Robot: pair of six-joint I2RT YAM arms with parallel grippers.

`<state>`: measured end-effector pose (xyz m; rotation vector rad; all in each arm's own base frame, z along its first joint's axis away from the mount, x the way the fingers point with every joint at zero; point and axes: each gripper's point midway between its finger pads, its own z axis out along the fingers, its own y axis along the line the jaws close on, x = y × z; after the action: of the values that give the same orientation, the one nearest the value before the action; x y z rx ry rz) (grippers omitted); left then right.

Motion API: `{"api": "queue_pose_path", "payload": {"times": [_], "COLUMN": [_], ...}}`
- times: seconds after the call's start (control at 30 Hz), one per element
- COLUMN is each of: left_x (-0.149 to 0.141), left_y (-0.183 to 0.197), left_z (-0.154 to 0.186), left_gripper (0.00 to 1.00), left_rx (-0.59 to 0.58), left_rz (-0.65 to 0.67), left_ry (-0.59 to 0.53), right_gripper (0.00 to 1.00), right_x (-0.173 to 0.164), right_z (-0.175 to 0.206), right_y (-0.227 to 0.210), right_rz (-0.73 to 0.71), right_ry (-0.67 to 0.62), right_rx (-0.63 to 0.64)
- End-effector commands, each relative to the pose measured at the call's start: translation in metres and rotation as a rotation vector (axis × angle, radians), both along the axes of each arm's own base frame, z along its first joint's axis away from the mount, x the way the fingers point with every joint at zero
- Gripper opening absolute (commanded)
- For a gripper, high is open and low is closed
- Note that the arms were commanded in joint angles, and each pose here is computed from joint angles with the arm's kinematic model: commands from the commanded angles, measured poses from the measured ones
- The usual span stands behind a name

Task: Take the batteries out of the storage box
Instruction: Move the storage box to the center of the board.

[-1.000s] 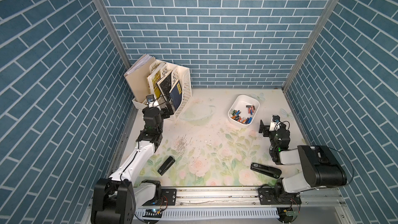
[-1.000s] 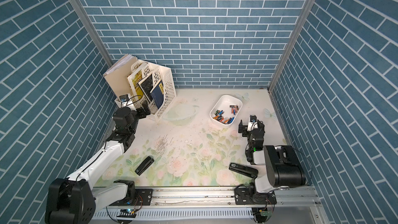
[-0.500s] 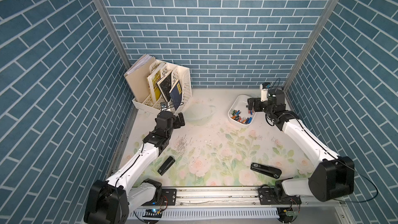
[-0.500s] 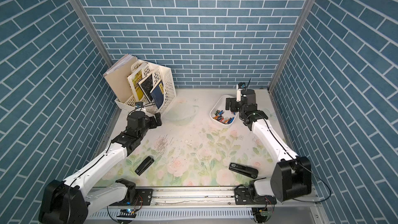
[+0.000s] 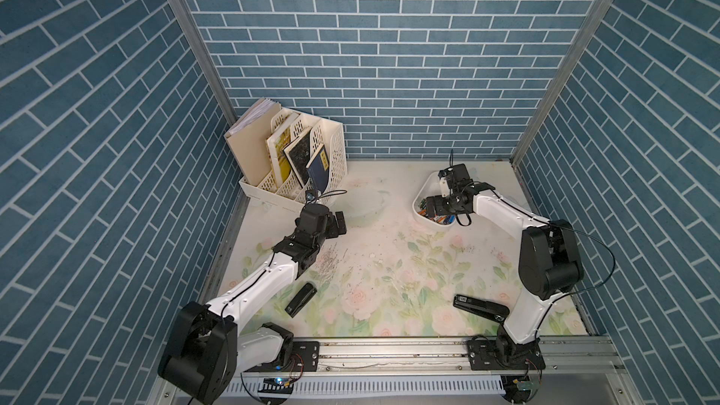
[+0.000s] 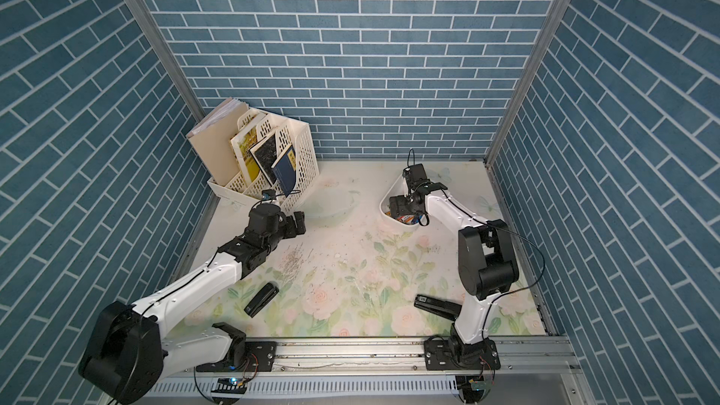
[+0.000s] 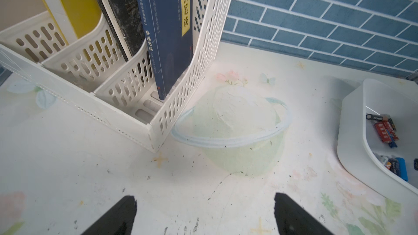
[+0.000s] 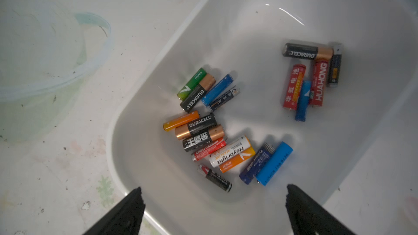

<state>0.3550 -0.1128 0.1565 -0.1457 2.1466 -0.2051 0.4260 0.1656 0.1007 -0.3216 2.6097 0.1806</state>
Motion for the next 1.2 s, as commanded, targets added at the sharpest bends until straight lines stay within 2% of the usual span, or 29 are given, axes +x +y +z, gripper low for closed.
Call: {"api": "queue_pose_path", "payload": {"times": [0.0,0.3,0.57,1.03,1.17], "left_x": [-0.003,0.000,-0.001,0.000,0.000], "left_y": [-0.007,-0.019,-0.022,-0.017,-0.016], "left_z": [-0.011,-0.028,-0.038,-0.037,-0.036], "left_gripper": [1.00,1.00,1.00,1.00,1.00], "left_rx": [-0.006,0.002,0.007,0.038,0.035], "left_rz": [-0.007,-0.025,-0.028,0.004,0.007], "left_ry": [0.031,0.066,0.097,0.114,0.116], "right_gripper": [1.00,1.00,1.00,1.00,1.00], "right_x": [0.008,0.026,0.016,-0.066,-0.089], "right_z": [-0.004,-0.031,-0.037,-0.038,-0.038], "right_y": [0.002,0.025,0.066,0.145,0.155], "right_rz": [0.030,0.096,0.223,0.467,0.513], "right_ry": [0.003,0.042,0.042,0.078,0.089], "right_rx": [-0.052,-0.093,-0.090,-0.052,-0.058]}}
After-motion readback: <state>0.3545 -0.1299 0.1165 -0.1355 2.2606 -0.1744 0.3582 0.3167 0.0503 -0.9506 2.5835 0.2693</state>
